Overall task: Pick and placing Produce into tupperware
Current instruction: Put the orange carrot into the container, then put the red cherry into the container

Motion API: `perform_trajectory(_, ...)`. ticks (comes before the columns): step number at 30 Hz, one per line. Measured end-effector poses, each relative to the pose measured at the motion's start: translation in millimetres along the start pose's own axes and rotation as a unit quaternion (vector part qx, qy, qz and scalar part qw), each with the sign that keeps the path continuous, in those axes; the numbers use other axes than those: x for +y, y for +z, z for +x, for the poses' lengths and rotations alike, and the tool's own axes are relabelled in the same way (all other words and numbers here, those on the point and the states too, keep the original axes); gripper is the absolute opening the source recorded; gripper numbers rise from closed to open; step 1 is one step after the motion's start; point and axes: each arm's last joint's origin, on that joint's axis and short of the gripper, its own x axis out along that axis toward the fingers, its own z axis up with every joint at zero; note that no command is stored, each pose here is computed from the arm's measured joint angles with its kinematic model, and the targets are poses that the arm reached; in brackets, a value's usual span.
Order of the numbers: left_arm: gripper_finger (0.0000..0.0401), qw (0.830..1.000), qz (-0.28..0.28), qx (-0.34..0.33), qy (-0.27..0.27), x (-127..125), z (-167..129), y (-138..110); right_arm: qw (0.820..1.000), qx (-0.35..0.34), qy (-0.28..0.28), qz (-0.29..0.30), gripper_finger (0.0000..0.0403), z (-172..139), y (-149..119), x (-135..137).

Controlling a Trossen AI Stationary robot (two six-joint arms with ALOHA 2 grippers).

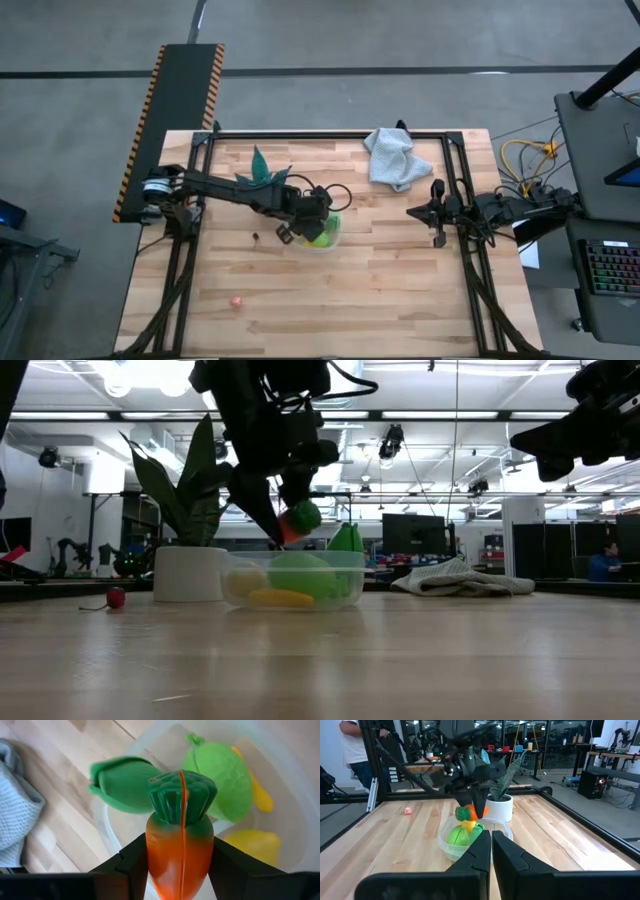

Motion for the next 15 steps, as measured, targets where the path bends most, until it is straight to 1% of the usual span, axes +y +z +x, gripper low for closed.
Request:
perform_trajectory(11,0.0243,1.0,-0.002,0.003,0.003,0.5,-0.2,-0.6,1.0,0.001,0.0,0.0,0.0009,0.2,-0.1,0.0)
perform_trajectory(13,0.025,1.0,-0.019,0.019,0.014,0.8,-1.0,-0.8,1.0,0.001,0.0,0.0,0.0009,0.2,-0.2,0.0)
perform_trajectory(15,0.0252,0.998,-0.049,0.037,0.033,-0.6,-3.8,2.1,1.0,0.001,0.0,0.0,0.0009,0.2,-0.2,0.0)
